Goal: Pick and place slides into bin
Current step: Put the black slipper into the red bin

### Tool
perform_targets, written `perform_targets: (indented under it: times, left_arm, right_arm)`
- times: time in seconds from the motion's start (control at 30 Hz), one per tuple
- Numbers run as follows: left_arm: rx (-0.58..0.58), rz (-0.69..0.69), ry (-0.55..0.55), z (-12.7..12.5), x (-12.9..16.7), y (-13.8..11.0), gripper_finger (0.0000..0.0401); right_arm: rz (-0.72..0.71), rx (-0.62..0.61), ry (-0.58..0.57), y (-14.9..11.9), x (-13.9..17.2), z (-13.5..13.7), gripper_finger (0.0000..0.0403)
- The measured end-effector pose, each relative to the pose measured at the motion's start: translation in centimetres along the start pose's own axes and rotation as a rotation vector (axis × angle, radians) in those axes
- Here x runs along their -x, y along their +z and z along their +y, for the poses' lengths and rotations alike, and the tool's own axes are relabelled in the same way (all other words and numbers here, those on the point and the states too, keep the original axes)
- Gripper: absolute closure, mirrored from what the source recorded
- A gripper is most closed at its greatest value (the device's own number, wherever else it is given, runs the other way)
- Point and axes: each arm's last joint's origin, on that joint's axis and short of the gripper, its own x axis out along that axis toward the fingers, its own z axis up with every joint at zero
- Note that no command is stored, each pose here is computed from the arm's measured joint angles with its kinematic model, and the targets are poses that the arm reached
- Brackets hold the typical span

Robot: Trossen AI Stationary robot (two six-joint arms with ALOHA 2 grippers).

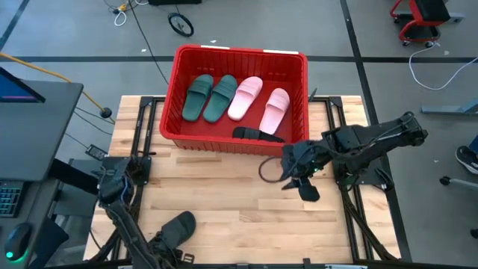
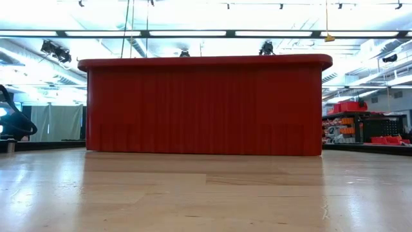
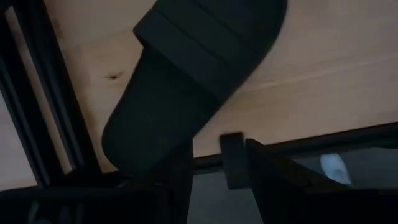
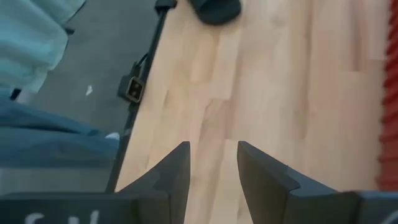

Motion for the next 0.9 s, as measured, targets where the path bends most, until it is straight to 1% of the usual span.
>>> perform_targets:
  times: [0.1,0.2,0.3,0.4,0.53,0.63,0.77,0.9]
  left_arm:
    - [-0.009,-0.027,0.027,0.0,-1.3,-0.5,0.025]
    - [-0.003,-0.059,0.062,-0.1,-2.8,-0.2,0.025]
    - [0.007,-0.063,0.038,-0.7,-4.4,-0.1,0.025]
    - [0.008,-0.036,0.0,-1.2,-5.8,-0.1,0.025]
    - [0.014,-0.026,-0.009,-1.4,-8.0,-0.1,0.025]
    - [0.0,-0.034,-0.004,-1.3,-8.8,0.1,0.0251]
    - [-0.017,-0.05,0.001,-1.4,-9.0,0.6,0.0272]
    - [-0.056,-0.08,-0.01,-1.7,-8.9,1.0,0.0314]
  right_arm:
    - [0.012,0.026,0.022,-0.2,-0.2,0.9,0.0265]
    - [0.014,0.048,0.023,-0.4,-0.3,1.6,0.0265]
    - [0.011,0.062,0.004,-0.6,-0.4,2.2,0.0265]
    - [0.006,0.078,-0.015,-0.8,-0.4,2.7,0.0265]
    - [0.006,0.088,-0.02,-0.9,-0.5,3.0,0.0265]
    - [0.005,0.086,-0.019,-0.9,-0.5,3.0,0.0265]
    - [-0.001,0.064,-0.021,-0.8,-0.5,3.0,0.0265]
    - [-0.013,0.064,-0.054,-0.8,-0.5,2.9,0.0265]
